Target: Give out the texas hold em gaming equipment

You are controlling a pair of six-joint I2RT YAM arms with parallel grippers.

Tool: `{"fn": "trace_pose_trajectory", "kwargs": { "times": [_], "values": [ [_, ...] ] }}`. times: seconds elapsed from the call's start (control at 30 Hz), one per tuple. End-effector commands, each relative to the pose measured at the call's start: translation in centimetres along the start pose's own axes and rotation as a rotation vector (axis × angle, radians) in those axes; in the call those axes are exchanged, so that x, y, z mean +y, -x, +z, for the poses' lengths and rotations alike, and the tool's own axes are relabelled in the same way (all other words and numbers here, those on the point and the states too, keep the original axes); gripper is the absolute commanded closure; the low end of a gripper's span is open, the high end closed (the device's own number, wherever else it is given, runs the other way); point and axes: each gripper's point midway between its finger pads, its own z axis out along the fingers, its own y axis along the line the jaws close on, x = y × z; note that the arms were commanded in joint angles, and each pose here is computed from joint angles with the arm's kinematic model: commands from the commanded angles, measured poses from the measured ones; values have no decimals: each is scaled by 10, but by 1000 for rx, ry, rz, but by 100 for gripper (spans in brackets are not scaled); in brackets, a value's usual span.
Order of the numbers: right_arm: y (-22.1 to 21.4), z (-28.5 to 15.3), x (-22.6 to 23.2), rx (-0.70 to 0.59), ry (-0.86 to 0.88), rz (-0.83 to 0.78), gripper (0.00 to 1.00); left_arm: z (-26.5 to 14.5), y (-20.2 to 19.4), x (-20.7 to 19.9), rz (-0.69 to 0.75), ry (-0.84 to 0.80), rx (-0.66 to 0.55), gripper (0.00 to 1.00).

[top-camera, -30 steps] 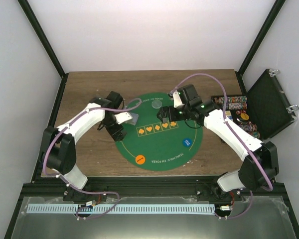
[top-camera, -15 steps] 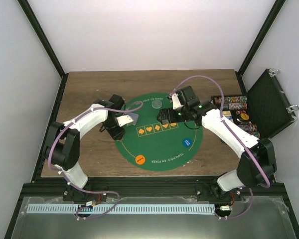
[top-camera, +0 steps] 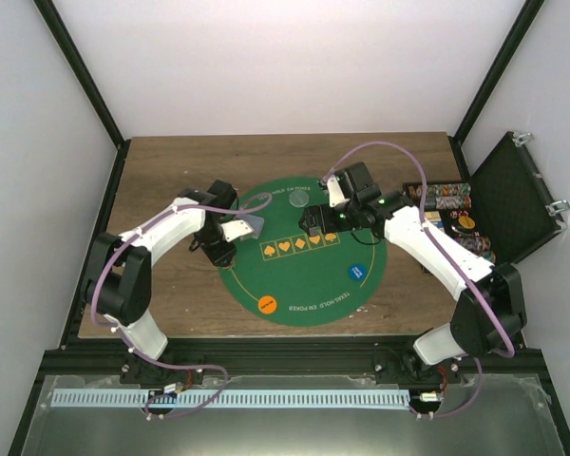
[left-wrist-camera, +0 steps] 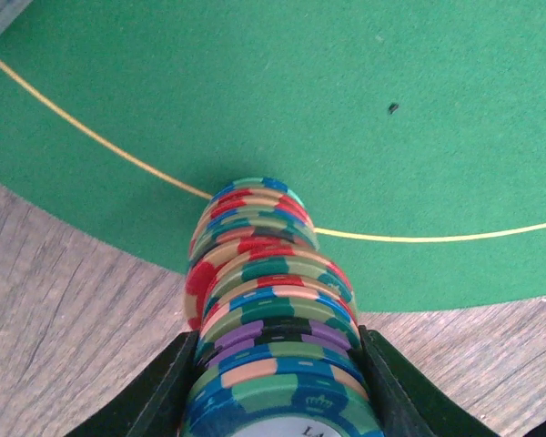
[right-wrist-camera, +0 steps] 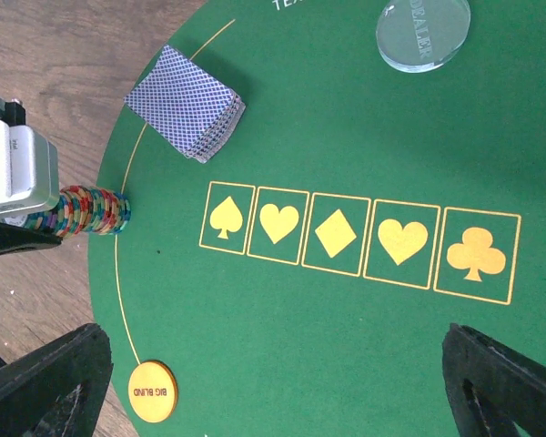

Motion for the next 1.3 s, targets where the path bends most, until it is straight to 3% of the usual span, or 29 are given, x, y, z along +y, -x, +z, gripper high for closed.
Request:
{"fn": "trace_pose_trajectory", "kwargs": {
  "times": [0.0,0.43,0.73,0.93,1.27],
  "values": [
    [17,-18,7,-53,4,-25,0,-22,3,9,-13,63,-12,100],
    [21,-25,-22,-61,-43,39,0,-57,11,-1,0,33,-63,100],
    [31,-54,-90,-156,-102,168,0,-67,33,-46,146,-6,-70,100],
    [29,-66,-121,-188,-144,220,0,-47,58,-91,275,-61,-28,100],
    [32,-80,-130,-217,-204,197,0,-4,104,-159,470,-79,15,100]
  ]
}}
